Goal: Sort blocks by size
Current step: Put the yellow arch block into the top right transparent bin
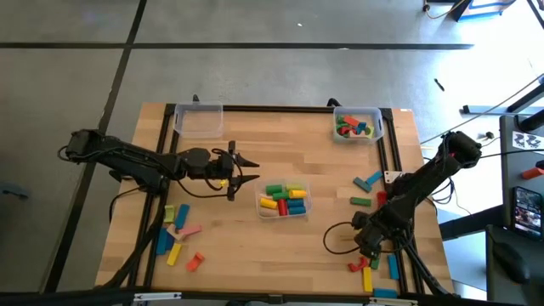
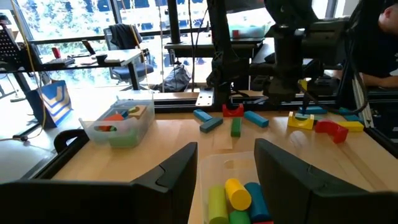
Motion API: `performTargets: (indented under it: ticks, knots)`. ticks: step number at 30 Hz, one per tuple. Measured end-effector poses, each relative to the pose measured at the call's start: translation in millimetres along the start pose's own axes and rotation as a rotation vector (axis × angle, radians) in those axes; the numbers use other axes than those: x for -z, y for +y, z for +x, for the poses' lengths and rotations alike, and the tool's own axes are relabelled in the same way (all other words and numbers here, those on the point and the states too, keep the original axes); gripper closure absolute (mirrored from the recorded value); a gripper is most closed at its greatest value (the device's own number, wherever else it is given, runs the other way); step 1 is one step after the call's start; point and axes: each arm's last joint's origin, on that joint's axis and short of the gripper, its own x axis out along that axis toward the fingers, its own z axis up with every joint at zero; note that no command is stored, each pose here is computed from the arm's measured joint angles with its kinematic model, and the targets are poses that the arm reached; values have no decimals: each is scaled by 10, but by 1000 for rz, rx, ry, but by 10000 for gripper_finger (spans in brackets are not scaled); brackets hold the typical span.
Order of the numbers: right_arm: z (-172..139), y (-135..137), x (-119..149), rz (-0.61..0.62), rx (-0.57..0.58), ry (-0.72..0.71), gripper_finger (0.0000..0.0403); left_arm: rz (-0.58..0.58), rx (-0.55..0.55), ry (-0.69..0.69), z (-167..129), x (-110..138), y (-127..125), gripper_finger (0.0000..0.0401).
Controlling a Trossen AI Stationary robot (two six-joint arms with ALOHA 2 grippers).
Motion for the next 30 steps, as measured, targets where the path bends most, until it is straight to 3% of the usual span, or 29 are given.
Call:
performTargets:
  ticks: [10,23,30]
  knots:
    - [147,-77,-19,0,-20,8,141,0,0,0,0,0,0,246]
    - [174,-89,-20,-26,-31,25,347,-1,0,1,0,1,0,246]
    - [170,-86,-23,-48,-32,18,384,0,0,4,0,3,0,246]
